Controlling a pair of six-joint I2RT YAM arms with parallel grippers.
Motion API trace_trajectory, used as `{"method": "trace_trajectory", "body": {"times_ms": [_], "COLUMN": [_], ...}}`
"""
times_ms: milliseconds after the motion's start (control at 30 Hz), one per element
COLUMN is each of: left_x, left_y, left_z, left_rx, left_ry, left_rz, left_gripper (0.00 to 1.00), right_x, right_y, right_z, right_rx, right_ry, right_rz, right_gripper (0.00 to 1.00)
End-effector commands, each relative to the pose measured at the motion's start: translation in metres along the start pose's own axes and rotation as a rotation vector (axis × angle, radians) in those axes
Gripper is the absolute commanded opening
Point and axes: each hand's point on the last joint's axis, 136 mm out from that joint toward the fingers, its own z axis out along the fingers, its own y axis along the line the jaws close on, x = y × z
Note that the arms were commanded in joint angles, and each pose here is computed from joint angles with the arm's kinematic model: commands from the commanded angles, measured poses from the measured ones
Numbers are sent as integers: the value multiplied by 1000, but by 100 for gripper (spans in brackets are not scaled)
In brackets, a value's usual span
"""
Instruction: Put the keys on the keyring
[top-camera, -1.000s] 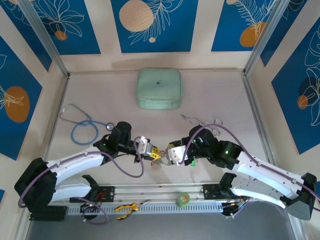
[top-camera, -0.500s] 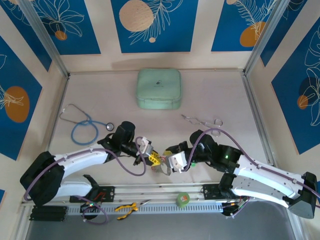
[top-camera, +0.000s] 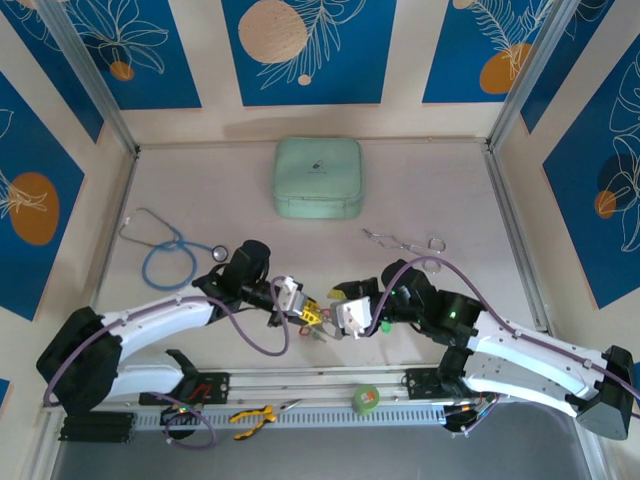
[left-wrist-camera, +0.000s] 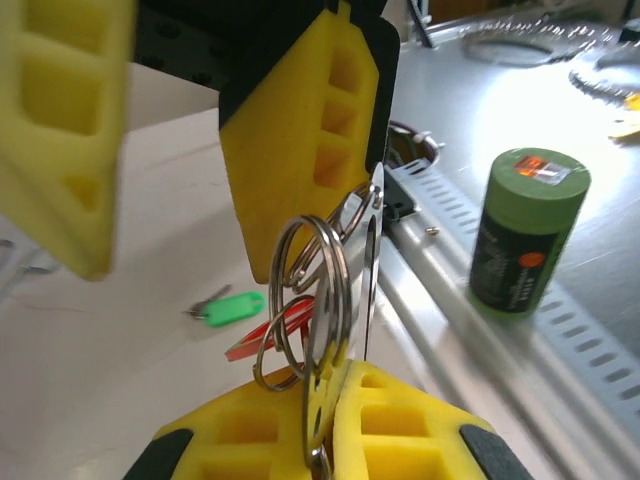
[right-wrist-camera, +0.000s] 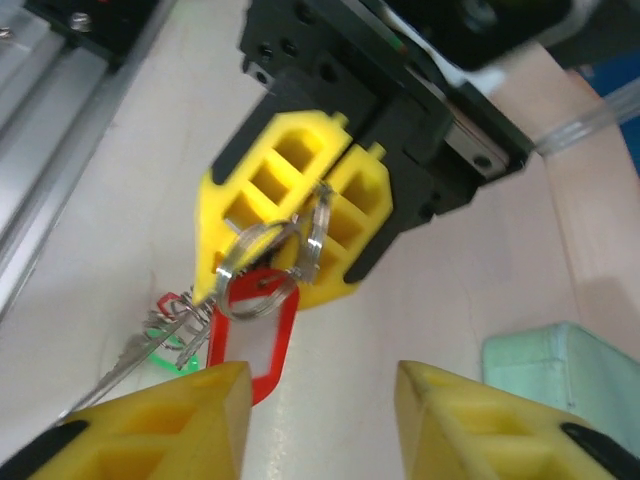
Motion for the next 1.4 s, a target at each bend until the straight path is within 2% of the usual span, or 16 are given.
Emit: {"method": "trace_trajectory", "body": {"times_ms": [0,100,267,400,467,533,600,667,733,833,933,1033,1133,1233,1367], "left_x": [-24,-24,-22,-20,-19,-21,-26,-29,-37,-49,-53,-53,-55,-59,-60], "left_y": [20,30,56,84,101,114,128,141,154,167,173,175,171,165,159], "left_z": [-6,-7,-19,-37,-48,-56,-60,-61,-64,-71,-71,-70,-66,-64,-60], "left_rx": [-85,-153,-373,-610,-749,-863,-967,-1064,-1170,-1301,-1358,-1370,-1348,-1326,-1292], "left_ry": [7,11,38,103,161,224,298,398,466,473,471,452,416,383,355], "left_rz": [202,254,366,473,529,594,665,749,808,819,819,813,817,823,827], "left_gripper": [0,0,0,0,0,0,0,0,0,0,0,0,0,0,0], "right_x": [8,23,54,62,65,62,49,26,17,18,40,58,59,49,49], "right_y": [-2,-12,-61,-98,-115,-125,-129,-131,-133,-131,-122,-112,-114,-127,-134], "right_z": [0,3,-24,-64,-84,-94,-92,-83,-76,-70,-78,-81,-70,-58,-52], "right_rx": [18,63,290,486,602,644,584,432,352,330,453,510,427,335,331], "right_ry": [27,96,208,194,168,112,31,-17,4,99,189,188,104,7,-17], "right_rz": [73,156,404,628,825,1072,1361,1591,1778,1963,2099,2228,2334,2361,2362], "right_gripper": [47,47,50,51,52,52,50,50,49,48,52,53,55,57,59]}}
